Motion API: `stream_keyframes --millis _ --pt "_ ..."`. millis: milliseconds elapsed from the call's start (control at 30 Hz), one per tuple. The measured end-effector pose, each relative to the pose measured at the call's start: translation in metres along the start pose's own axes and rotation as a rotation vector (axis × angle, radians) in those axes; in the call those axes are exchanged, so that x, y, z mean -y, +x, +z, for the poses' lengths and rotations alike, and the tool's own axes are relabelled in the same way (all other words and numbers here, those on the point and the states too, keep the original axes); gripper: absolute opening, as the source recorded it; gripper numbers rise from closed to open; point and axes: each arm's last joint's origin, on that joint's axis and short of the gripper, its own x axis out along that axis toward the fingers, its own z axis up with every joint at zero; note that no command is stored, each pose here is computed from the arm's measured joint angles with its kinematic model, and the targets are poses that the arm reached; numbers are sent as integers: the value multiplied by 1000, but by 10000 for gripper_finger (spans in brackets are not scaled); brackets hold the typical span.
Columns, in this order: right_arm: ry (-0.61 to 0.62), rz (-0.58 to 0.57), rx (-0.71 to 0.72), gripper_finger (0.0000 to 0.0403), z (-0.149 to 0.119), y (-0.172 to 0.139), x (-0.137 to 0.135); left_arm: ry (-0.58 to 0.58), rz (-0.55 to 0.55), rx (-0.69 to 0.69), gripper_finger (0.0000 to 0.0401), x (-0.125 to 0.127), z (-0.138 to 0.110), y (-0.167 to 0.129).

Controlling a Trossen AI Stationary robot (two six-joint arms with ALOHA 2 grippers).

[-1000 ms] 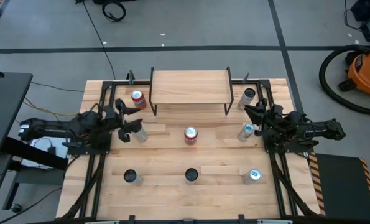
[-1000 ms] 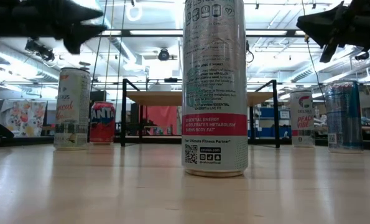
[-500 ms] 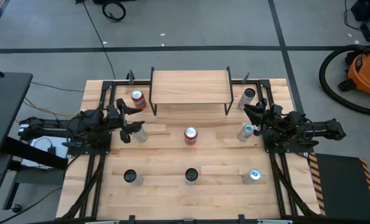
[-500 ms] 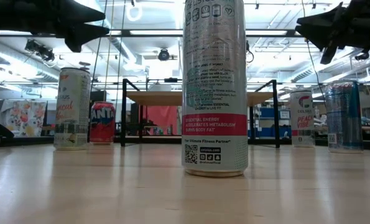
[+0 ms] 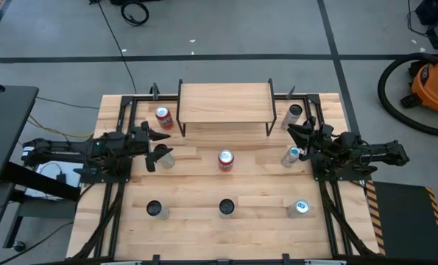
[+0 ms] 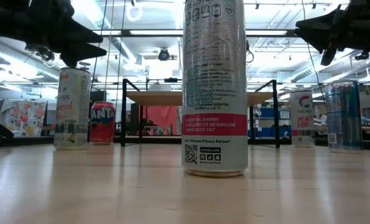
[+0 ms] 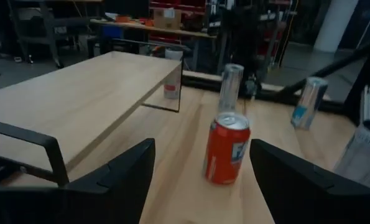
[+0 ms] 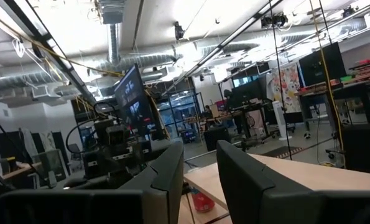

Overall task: Place canned beverage on shelf
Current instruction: Put the top white yellow soda can on the shelf

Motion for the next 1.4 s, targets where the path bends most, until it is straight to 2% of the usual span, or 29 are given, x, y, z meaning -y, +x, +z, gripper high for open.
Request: stream_keyframes --millis 133,400,700,833,1133,1400 --pt "1 0 0 107 0 0 0 -29 4 -28 272 0 -3 0" --pt "1 0 0 107 0 0 0 -62 36 -190 272 -3 -19 -1" --pt "-4 -1 -13 107 -1 0 0 -60 57 -216 272 -4 -21 -2" --pt "-4 -1 -13 107 -1 0 0 -17 85 -214 272 -5 -22 -2" --pt "-4 -1 -14 107 -1 0 0 -15 78 -156 272 -4 -17 -1" --pt "-4 -1 -14 107 -1 0 0 -14 70 -216 272 -4 -22 -2"
